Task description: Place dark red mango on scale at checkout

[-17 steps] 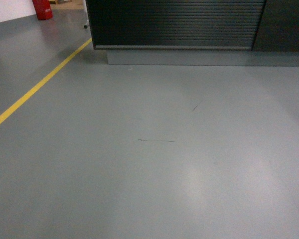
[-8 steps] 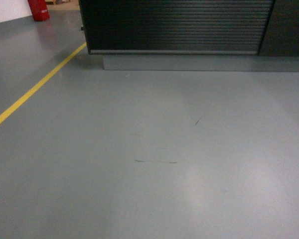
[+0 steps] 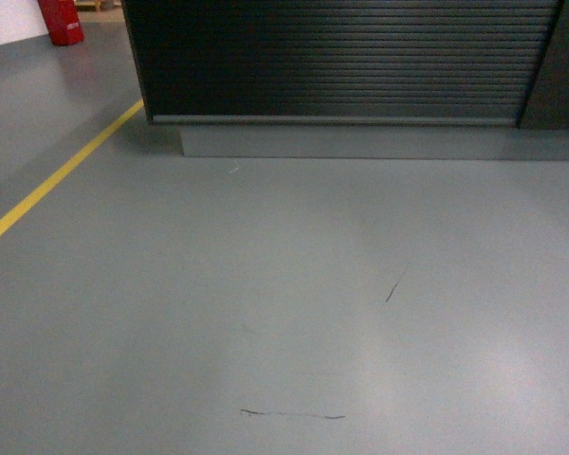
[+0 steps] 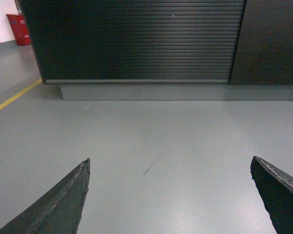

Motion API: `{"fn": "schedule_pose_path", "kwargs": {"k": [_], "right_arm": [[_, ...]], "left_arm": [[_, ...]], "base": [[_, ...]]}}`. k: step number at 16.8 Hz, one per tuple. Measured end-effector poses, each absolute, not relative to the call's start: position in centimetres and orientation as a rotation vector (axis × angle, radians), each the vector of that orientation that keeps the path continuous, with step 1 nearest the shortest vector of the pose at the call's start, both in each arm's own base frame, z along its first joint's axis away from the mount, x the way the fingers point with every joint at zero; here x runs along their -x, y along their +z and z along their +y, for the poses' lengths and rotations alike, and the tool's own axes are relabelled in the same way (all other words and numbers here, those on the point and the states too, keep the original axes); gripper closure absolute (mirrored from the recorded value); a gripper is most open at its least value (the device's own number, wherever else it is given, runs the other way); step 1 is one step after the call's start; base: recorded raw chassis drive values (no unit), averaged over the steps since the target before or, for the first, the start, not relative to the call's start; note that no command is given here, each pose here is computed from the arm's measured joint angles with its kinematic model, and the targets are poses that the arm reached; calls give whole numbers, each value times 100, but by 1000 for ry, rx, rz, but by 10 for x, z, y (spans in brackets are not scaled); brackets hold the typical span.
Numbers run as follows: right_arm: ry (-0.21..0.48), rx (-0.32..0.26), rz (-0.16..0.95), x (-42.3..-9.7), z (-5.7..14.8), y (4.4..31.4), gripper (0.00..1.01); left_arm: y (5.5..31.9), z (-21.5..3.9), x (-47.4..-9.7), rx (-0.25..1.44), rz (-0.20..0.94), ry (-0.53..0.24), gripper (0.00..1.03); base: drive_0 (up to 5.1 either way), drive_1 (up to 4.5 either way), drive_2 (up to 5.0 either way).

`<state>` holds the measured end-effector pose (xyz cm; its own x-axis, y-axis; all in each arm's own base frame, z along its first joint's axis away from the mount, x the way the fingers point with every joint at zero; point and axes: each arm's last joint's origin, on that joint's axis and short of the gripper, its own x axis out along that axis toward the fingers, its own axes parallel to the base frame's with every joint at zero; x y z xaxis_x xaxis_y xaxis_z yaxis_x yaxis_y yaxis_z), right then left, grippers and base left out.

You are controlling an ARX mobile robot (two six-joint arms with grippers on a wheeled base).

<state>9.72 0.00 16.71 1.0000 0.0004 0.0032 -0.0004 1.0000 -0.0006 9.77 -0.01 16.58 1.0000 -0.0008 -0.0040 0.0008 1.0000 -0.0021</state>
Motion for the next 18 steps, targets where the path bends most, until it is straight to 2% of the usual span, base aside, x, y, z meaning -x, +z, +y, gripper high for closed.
{"fn": "schedule_pose_path", "kwargs": {"k": [18], "right_arm": [[0,1,-1,-97,0,167,3]], "left_arm": [[166,0,-98,2,4,0,5]], "base": [[-2,403,-406]]}}
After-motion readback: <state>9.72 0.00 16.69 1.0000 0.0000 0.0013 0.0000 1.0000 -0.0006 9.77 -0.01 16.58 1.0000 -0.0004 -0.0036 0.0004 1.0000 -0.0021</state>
